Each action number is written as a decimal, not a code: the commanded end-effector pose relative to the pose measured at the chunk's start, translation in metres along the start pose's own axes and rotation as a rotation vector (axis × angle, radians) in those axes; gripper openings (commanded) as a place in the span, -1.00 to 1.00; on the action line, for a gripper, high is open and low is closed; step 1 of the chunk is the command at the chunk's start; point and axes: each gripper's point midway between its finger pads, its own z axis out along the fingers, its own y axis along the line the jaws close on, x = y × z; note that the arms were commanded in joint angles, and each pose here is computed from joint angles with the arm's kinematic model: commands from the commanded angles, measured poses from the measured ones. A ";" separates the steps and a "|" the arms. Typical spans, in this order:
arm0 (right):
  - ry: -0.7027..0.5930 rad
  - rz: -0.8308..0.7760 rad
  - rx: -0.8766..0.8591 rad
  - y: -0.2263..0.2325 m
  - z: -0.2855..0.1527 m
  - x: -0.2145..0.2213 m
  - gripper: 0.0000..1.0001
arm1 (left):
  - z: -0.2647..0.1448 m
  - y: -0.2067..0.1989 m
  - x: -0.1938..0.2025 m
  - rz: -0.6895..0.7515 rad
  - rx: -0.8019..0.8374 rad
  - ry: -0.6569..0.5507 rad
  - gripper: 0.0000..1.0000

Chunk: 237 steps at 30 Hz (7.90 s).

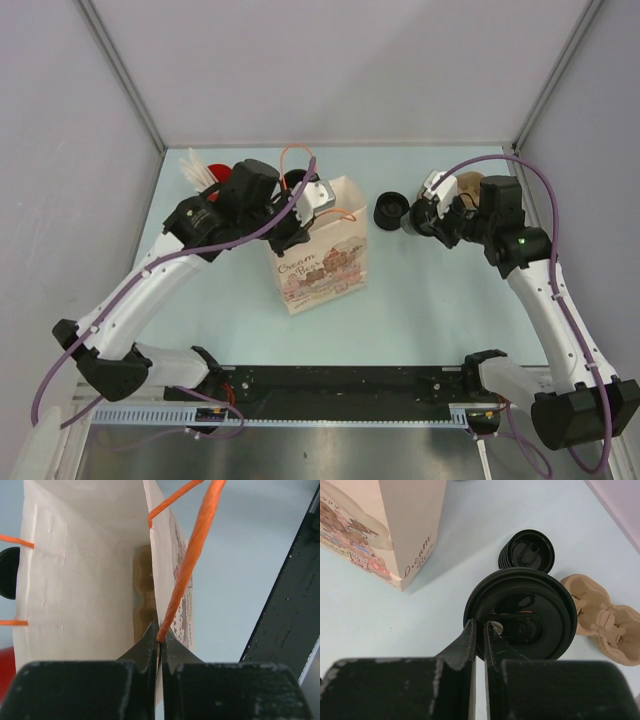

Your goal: Pack the takeout coffee

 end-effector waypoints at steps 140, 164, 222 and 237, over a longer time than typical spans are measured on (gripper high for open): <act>0.381 0.182 -0.260 0.094 0.182 -0.080 -1.00 | 0.012 0.148 -0.004 -0.295 -0.233 -0.282 -0.78; 0.494 0.128 -0.188 0.075 0.183 -0.052 -1.00 | 0.018 0.180 0.022 -0.412 -0.408 -0.196 -1.00; 0.572 0.012 -0.266 0.085 0.183 -0.018 -1.00 | 0.028 0.216 0.058 -0.526 -0.597 -0.068 -1.00; 0.490 -0.032 -0.265 0.088 0.181 -0.038 -1.00 | 0.040 0.197 0.049 -0.504 -0.459 -0.093 -0.91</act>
